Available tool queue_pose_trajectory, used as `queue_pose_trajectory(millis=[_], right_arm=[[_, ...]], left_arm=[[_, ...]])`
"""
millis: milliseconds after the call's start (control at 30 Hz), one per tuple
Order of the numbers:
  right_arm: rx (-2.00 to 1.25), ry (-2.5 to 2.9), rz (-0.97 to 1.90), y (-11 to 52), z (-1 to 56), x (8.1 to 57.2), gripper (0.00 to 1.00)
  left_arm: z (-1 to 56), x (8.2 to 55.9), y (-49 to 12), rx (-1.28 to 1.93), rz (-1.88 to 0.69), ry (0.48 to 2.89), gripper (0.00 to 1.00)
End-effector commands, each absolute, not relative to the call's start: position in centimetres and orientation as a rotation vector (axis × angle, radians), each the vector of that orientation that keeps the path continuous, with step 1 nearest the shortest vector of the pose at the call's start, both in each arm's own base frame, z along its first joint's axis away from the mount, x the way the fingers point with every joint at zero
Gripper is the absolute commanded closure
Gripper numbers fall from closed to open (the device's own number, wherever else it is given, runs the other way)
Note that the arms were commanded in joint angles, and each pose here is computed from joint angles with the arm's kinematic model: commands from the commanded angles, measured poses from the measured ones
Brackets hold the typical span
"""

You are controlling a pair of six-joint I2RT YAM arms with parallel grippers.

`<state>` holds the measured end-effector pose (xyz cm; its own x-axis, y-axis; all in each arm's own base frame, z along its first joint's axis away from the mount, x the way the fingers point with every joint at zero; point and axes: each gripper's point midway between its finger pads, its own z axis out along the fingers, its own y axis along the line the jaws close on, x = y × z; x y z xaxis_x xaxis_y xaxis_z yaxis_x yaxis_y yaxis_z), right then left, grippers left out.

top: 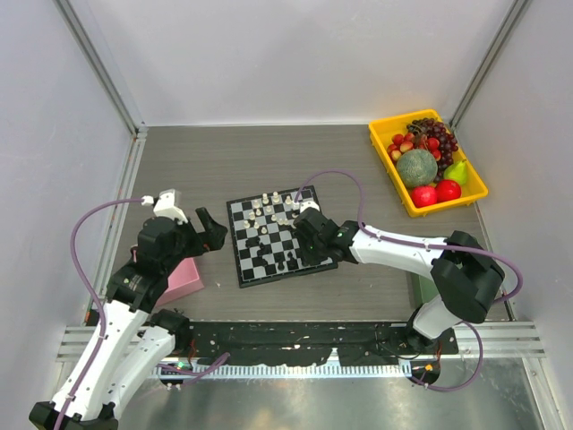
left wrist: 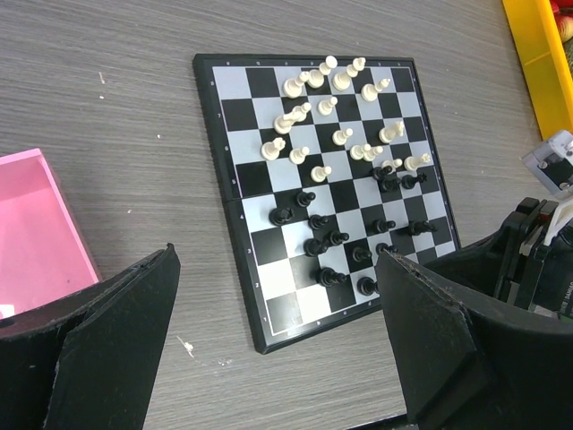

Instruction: Set up the chess pieces on the board

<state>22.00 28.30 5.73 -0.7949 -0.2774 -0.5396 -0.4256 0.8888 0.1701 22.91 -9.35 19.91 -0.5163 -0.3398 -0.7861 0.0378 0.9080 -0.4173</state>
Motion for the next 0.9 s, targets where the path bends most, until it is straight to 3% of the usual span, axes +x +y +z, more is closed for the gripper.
queue_pose_trajectory(millis=[0,133,333,367,533,567,600,700,867], right_arm=[[-0.484,2.489,0.424,29.6,7.3,22.9,0.81],[-0.483,2.477,0.434,29.8,7.8,23.0,0.75],[-0.458,2.398,0.473,30.3,11.0,23.9,0.54],[-0.453,2.381,0.479,30.3,11.7,24.0,0.44],[-0.381,2.274,0.440,29.2,15.4,25.5,0.19],[-0.354,2.252,0.435,28.9,16.2,25.7,0.09],[-0.325,2.210,0.411,28.0,17.4,26.0,0.05],[-0.174,2.116,0.354,25.8,18.8,27.3,0.05],[-0.265,2.210,0.457,25.9,17.6,27.1,0.04]], left_arm=[[20.1,23.2,-9.4,-0.203,-0.469,2.048,0.00],[20.0,23.2,-9.4,-0.200,-0.470,2.051,0.00],[20.0,23.2,-9.4,-0.199,-0.469,2.048,0.01],[20.0,23.1,-9.3,-0.199,-0.467,2.051,0.00],[20.3,23.1,-9.0,-0.200,-0.451,2.042,0.00],[20.3,23.0,-9.0,-0.202,-0.448,2.043,0.00],[20.3,23.0,-8.9,-0.202,-0.441,2.043,0.00],[20.5,23.0,-8.7,-0.206,-0.436,2.034,0.00],[20.5,23.2,-8.9,-0.206,-0.444,2.030,0.00]])
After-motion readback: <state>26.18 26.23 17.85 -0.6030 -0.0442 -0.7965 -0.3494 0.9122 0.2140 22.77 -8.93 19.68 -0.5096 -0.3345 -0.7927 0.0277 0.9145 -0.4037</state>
